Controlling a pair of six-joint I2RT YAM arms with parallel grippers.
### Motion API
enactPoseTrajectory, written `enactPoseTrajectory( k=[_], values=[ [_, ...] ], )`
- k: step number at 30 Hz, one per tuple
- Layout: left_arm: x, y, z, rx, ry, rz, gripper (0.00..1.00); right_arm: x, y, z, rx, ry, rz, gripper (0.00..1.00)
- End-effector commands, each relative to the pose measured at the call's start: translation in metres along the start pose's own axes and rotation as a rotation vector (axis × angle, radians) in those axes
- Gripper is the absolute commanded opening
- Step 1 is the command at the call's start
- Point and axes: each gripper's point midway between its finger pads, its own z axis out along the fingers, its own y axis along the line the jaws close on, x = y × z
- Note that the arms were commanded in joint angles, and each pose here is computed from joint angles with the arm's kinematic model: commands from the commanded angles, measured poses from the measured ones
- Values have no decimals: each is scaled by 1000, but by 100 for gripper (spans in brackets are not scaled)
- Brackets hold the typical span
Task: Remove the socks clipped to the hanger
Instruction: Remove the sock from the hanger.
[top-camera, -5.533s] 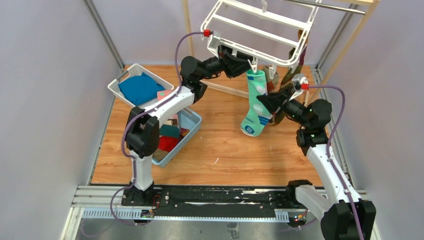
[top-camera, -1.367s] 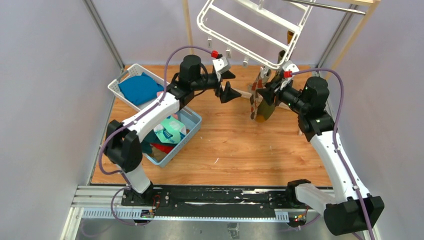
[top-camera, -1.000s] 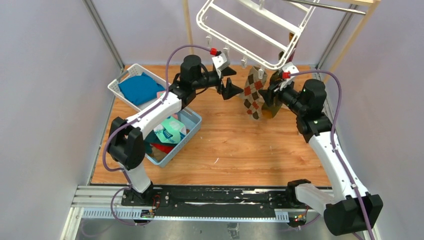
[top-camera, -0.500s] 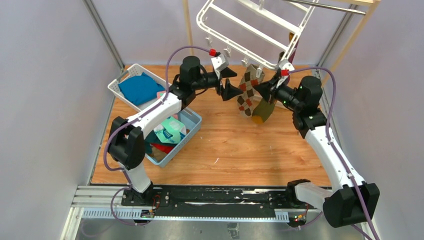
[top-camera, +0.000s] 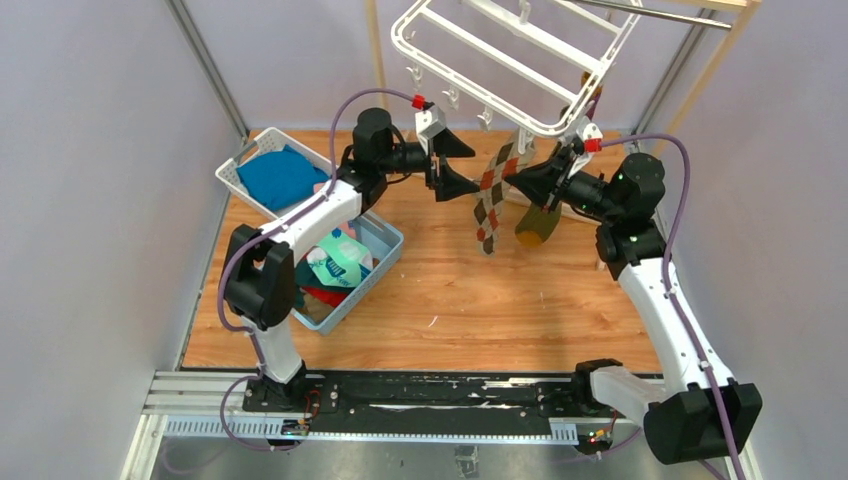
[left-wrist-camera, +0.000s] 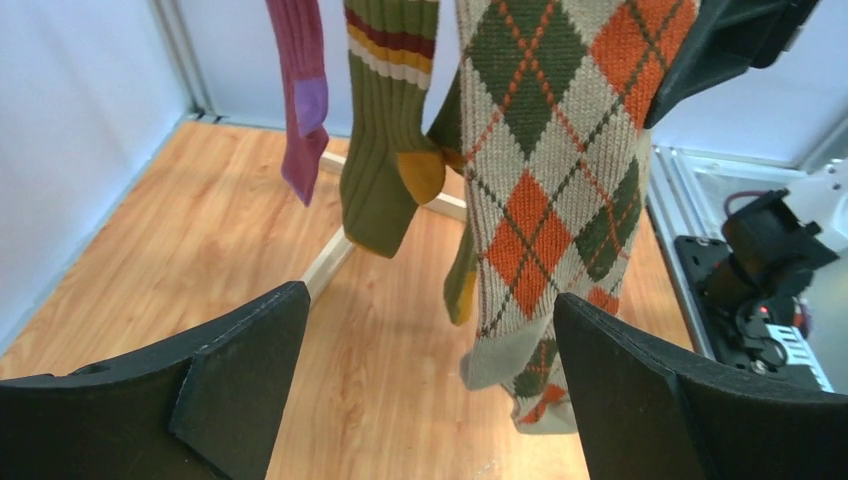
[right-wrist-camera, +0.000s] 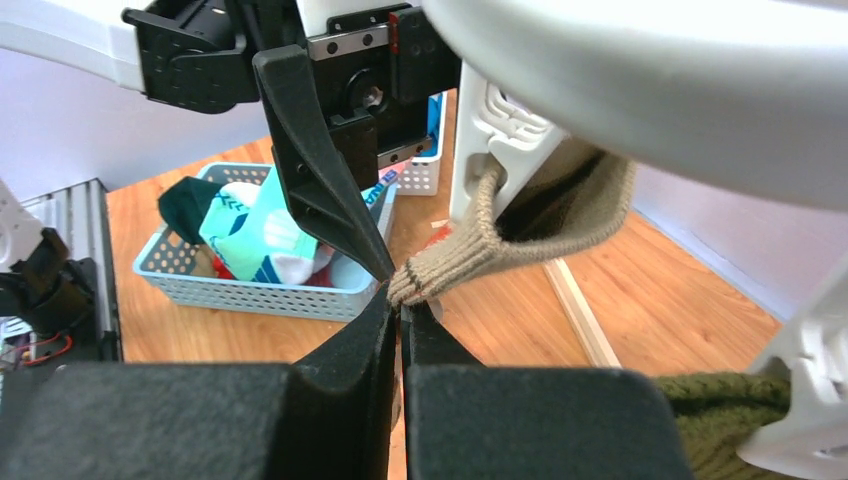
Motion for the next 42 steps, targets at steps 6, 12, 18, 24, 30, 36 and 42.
enactPoseTrajectory(
  k=[6,12,18,24,30,36,42],
  values=[
    [-6,-37,22,210,-14,25,92,-34,18,-8,-100,-66,-7,0],
    [-11,-47,29,263,-31,-29,58,-32,16,-12,-79,-60,-10,0],
    [-46,-69,14,360,-237,-88,17,-20,6,-16,-19,-26,-14,0],
    [-51,-60,15,321,-220,-123,0,-12,-3,-18,39,-5,-1,0],
    [-42,-39,10,115,-134,-85,0,-17,-18,-27,163,36,-7,37],
    [-43,-41,3,76,-143,-85,0,-14,-16,-37,205,58,-39,85],
    [-32,-44,1,53,-133,-97,0,-36,-25,-42,282,24,-61,86]
  ],
)
